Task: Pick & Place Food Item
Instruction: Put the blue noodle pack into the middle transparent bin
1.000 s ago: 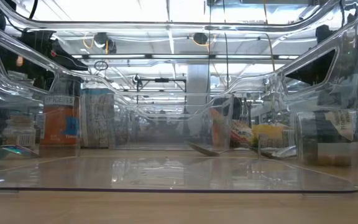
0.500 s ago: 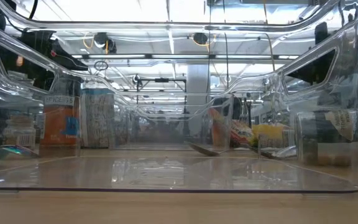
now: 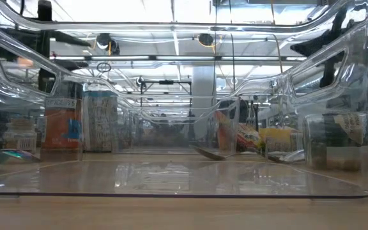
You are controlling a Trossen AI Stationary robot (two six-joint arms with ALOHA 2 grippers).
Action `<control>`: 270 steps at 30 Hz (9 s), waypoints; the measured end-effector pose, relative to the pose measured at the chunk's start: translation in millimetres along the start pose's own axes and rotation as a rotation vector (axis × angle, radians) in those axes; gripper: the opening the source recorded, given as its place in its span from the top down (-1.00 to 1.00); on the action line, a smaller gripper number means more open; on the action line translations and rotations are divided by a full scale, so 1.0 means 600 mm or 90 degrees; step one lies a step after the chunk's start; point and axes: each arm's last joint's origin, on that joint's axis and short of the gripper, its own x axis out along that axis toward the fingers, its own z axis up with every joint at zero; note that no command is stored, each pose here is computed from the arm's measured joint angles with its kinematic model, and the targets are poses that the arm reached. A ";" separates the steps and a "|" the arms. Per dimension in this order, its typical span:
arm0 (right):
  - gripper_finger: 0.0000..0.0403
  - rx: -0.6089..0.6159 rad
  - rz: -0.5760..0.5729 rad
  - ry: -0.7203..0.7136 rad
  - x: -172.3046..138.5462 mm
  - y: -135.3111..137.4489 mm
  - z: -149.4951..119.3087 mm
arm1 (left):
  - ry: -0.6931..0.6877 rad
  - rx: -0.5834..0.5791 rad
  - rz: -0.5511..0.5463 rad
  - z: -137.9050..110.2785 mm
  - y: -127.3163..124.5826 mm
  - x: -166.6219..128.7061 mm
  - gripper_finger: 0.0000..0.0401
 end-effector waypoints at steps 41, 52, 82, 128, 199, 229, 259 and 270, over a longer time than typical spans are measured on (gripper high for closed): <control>1.00 -0.136 0.078 0.095 0.135 0.049 -0.027 | -0.018 0.174 0.012 0.019 -0.287 0.298 -0.11; 0.83 -0.137 0.140 0.153 0.133 0.052 -0.032 | 0.038 0.201 -0.043 0.021 -0.266 0.342 -0.11; 0.05 -0.182 0.066 0.101 0.135 0.046 -0.028 | 0.526 0.415 0.235 0.123 -0.178 0.132 -0.11; 0.15 -0.042 -0.056 0.165 0.153 0.006 -0.094 | 0.846 0.620 0.245 -0.005 -0.048 0.182 0.35; 0.15 -0.234 0.162 0.346 0.339 0.222 -0.209 | 0.726 0.681 -0.066 0.053 -0.283 0.303 0.99; 0.98 -0.247 0.168 0.356 0.342 0.215 -0.206 | 0.654 0.634 -0.146 0.055 -0.303 0.318 0.83; 1.00 -0.220 0.272 0.382 0.371 0.190 -0.115 | 0.561 0.615 -0.076 0.180 -0.293 0.269 -0.09; 1.00 -0.128 0.470 0.403 0.381 0.194 -0.059 | 0.541 0.560 -0.141 0.202 -0.303 0.255 -0.09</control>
